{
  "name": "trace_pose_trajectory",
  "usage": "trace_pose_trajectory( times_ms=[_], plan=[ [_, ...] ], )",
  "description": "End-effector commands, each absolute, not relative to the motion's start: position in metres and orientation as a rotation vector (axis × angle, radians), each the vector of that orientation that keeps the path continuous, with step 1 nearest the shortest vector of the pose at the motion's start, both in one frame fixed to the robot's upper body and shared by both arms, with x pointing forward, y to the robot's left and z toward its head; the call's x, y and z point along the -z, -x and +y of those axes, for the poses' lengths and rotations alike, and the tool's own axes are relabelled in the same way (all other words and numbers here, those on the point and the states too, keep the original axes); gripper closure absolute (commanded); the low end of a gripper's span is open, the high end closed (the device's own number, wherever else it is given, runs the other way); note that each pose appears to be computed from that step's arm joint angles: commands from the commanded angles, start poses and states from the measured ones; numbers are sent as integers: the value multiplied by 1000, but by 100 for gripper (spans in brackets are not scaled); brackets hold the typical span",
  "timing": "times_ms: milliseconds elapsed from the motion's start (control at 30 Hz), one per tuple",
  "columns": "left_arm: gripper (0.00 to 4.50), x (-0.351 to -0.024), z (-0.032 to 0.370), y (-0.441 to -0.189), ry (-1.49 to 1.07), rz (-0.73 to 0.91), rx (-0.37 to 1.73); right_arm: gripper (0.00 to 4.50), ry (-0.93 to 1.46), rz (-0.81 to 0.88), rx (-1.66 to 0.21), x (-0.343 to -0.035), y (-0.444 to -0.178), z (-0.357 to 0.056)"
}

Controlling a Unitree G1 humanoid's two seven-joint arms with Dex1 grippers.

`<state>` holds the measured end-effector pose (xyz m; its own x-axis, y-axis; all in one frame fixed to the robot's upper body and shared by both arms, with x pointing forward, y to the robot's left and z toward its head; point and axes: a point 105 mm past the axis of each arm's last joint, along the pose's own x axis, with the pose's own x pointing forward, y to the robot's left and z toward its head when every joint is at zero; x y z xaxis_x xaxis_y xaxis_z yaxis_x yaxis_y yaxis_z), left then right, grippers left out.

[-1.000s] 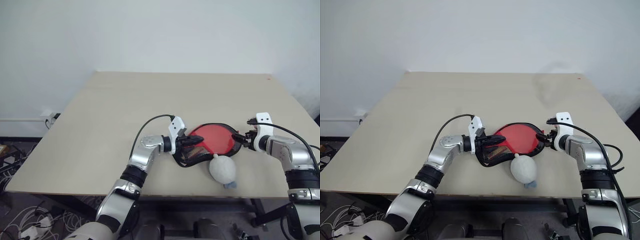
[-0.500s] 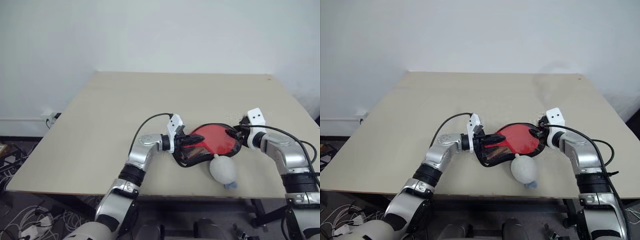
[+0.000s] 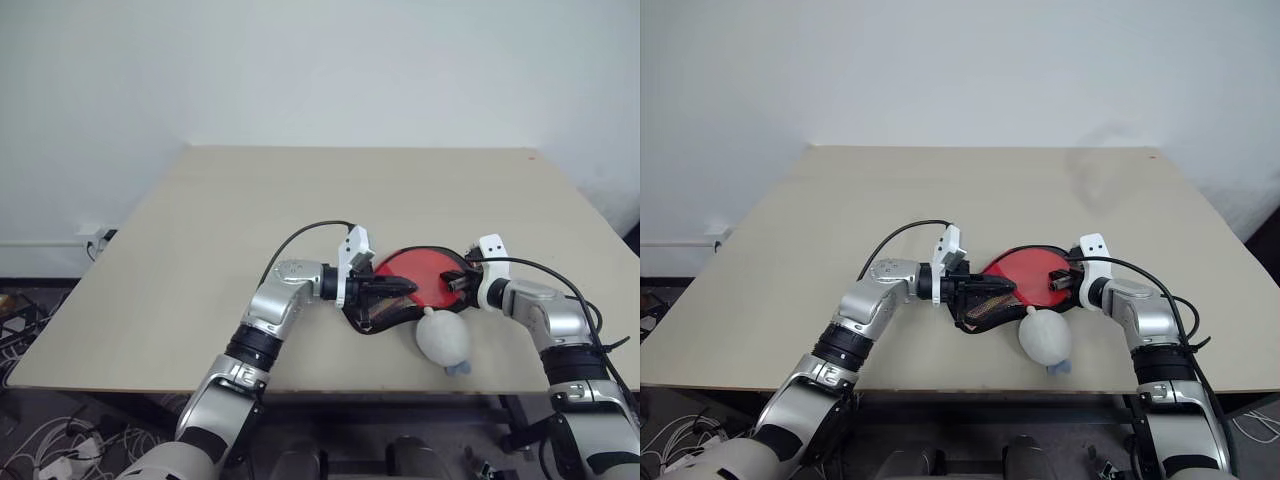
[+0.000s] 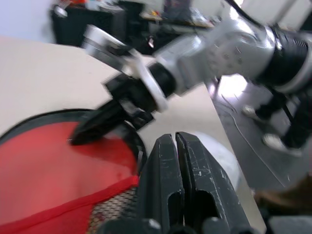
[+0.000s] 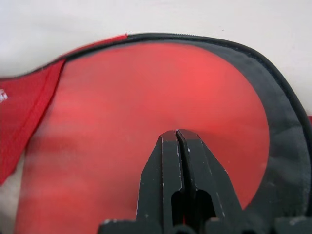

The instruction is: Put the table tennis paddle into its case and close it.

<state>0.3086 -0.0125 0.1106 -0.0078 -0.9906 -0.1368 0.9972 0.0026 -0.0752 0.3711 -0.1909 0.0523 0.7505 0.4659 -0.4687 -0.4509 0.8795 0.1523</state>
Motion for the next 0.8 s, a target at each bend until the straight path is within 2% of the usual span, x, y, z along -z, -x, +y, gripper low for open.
trace_pose_trajectory(
  times_ms=[33, 300, 500, 600, 800],
  plan=[
    [450, -122, -19, -304, -131, 106, 1630, 448, -29, 470, -483, -66, -380, -192],
    [450, -108, -27, -296, -295, 117, 1715, 448, -32, 475, -481, -63, -381, -188],
    [450, -112, -39, -300, -374, 26, 1721, 448, -30, 480, -492, -61, -380, -185],
    [402, -114, -43, -299, -396, -9, 1740, 450, -29, 483, -495, -60, -380, -184],
    [242, -116, -51, -296, -504, -100, 1776, 450, -26, 497, -503, -56, -378, -181]
  ],
)
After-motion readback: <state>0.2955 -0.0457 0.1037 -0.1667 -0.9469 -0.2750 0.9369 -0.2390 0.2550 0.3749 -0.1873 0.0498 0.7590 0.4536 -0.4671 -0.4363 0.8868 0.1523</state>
